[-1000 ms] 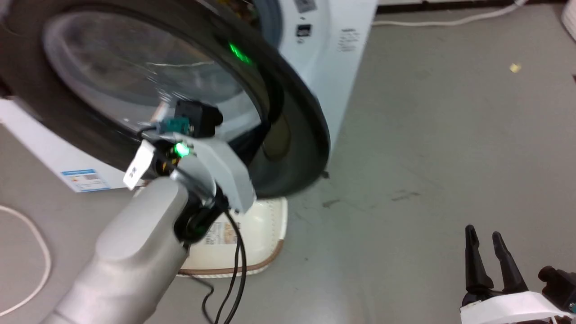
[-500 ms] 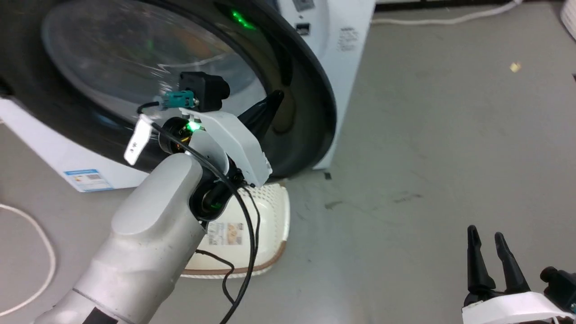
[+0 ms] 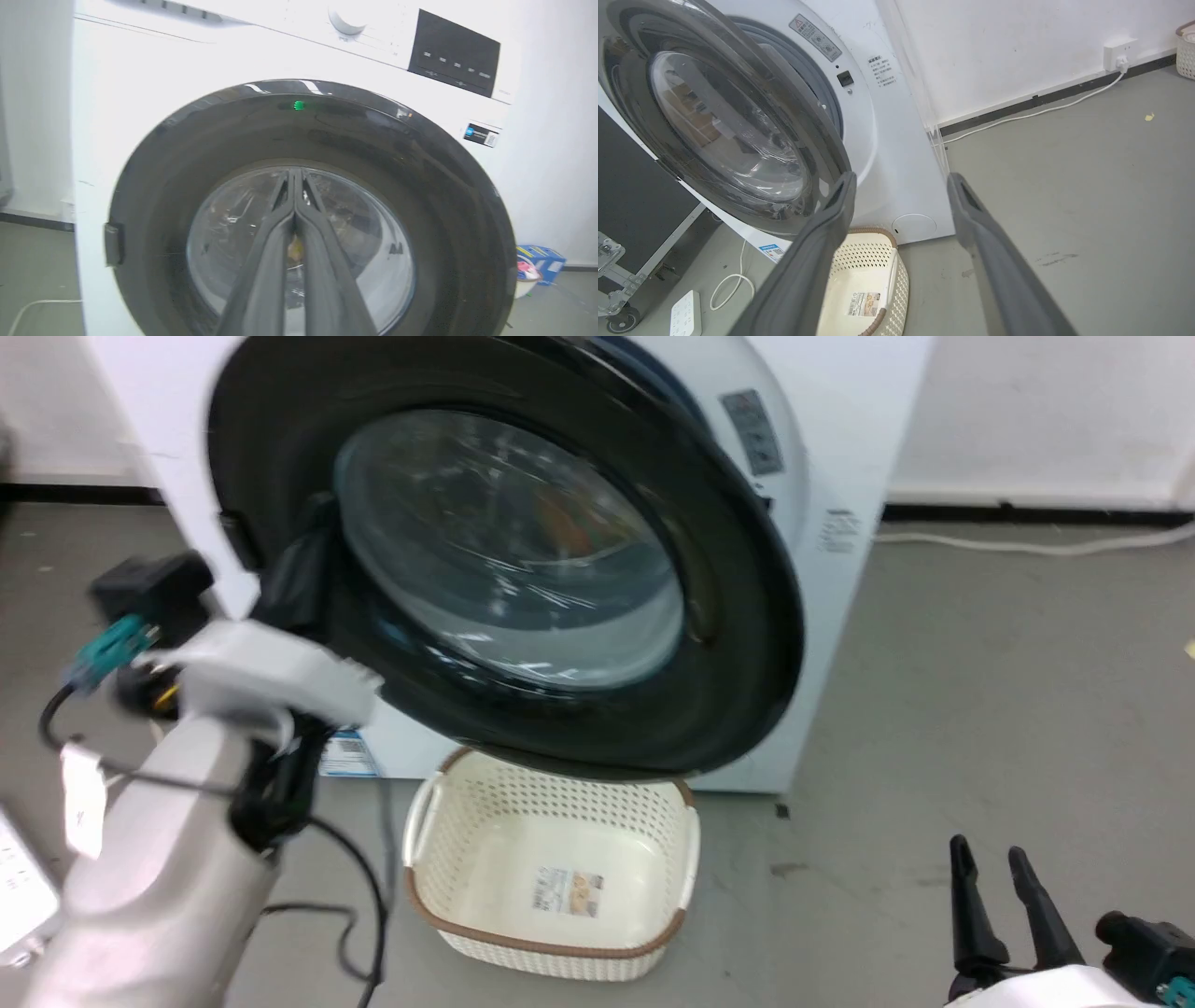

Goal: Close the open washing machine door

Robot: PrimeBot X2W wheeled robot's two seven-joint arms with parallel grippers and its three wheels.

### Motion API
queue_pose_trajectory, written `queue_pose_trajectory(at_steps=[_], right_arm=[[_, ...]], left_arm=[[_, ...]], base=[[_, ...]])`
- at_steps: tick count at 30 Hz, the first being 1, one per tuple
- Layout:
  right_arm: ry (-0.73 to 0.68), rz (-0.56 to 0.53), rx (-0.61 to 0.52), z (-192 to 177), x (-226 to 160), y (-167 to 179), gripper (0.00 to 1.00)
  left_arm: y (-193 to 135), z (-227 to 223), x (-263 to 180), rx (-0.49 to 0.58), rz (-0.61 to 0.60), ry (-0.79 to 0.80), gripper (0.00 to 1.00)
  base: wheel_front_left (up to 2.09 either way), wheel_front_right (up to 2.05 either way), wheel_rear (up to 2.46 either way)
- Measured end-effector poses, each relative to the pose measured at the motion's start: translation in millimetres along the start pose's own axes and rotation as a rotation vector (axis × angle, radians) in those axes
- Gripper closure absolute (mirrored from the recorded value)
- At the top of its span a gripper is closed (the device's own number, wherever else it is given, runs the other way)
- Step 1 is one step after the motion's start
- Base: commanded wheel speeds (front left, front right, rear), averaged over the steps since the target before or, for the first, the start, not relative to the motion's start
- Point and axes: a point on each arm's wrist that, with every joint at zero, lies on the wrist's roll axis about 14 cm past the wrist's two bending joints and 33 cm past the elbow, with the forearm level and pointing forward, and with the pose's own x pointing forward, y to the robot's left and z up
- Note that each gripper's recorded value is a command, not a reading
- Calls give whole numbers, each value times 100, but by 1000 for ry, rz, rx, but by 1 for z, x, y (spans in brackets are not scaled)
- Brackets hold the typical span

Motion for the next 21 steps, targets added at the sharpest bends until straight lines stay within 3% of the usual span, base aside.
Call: queue_pose_trajectory(at_steps=[5, 9, 13, 21], right_arm=[[-14, 83, -61, 5, 2, 24, 0], [-30, 123, -144, 10, 1, 33, 0], [-52, 144, -207, 17, -2, 37, 0], [-58, 141, -218, 24, -9, 37, 0]], left_arm=[[42, 26, -42, 176, 141, -54, 100], [54, 11, -75, 269, 188, -11, 100], [62, -13, -101, 289, 220, 60, 100], [62, -65, -140, 244, 240, 219, 100]], base=[[0, 0, 0], [0, 0, 0], [0, 0, 0], [0, 0, 0]])
